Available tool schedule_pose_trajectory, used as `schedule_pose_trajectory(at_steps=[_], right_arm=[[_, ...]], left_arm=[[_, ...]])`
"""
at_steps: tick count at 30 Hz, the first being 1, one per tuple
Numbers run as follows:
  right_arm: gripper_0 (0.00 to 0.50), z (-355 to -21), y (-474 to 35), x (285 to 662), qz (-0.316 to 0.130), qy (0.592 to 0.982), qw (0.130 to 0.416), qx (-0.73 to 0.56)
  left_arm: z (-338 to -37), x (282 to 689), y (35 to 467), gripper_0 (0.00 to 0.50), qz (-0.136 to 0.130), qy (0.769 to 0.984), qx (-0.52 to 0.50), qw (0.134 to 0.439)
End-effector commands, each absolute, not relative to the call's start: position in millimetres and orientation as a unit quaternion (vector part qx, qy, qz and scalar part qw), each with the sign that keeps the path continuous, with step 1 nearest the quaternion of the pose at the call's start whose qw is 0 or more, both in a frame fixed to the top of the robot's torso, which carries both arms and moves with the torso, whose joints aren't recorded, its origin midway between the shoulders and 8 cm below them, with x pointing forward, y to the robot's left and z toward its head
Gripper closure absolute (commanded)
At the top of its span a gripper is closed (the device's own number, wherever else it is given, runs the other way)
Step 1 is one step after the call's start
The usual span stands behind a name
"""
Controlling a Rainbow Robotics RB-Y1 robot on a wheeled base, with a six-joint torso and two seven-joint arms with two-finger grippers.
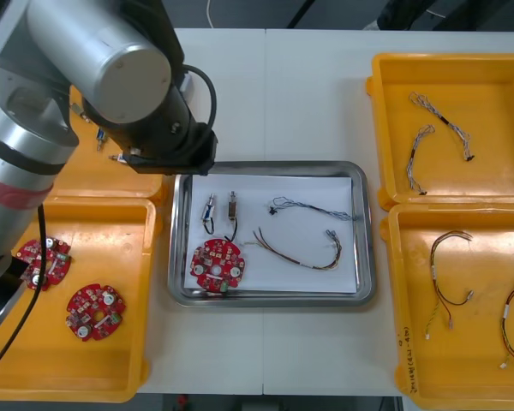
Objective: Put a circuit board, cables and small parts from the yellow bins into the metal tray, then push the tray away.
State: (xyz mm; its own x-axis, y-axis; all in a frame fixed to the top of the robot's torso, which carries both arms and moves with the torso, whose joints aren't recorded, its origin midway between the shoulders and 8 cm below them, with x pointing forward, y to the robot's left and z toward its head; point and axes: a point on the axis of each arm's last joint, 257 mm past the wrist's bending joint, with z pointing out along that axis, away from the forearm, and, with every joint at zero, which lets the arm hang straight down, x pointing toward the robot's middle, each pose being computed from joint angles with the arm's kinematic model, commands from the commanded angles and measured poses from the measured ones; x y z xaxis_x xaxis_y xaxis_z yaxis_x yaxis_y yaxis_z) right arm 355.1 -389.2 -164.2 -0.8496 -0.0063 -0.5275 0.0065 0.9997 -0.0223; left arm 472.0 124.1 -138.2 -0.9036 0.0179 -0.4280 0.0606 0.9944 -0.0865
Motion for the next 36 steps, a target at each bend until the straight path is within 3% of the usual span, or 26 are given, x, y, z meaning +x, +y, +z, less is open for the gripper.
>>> schedule_pose_trajectory(at_steps=[1,7,18,26,36], right_arm=[[0.0,-160,-396,350,-0.017,0.959,0.283,0.028],[0.0,-162,-394,350,-0.019,0.959,0.28,0.027],[0.0,-152,-376,361,-0.017,0.959,0.282,-0.015],[0.0,-138,-327,379,-0.006,0.951,0.293,-0.098],[0.0,-127,-251,385,0.031,0.934,0.283,-0.218]], left_arm=[[-106,477,162,0.0,-0.045,0.965,-0.006,0.26],[-105,472,211,0.0,-0.03,0.964,-0.017,0.263],[-90,460,272,0.0,-0.029,0.959,-0.05,0.277],[-98,435,309,0.0,-0.017,0.959,-0.062,0.276],[-102,409,340,0.0,0.003,0.957,-0.064,0.282]])
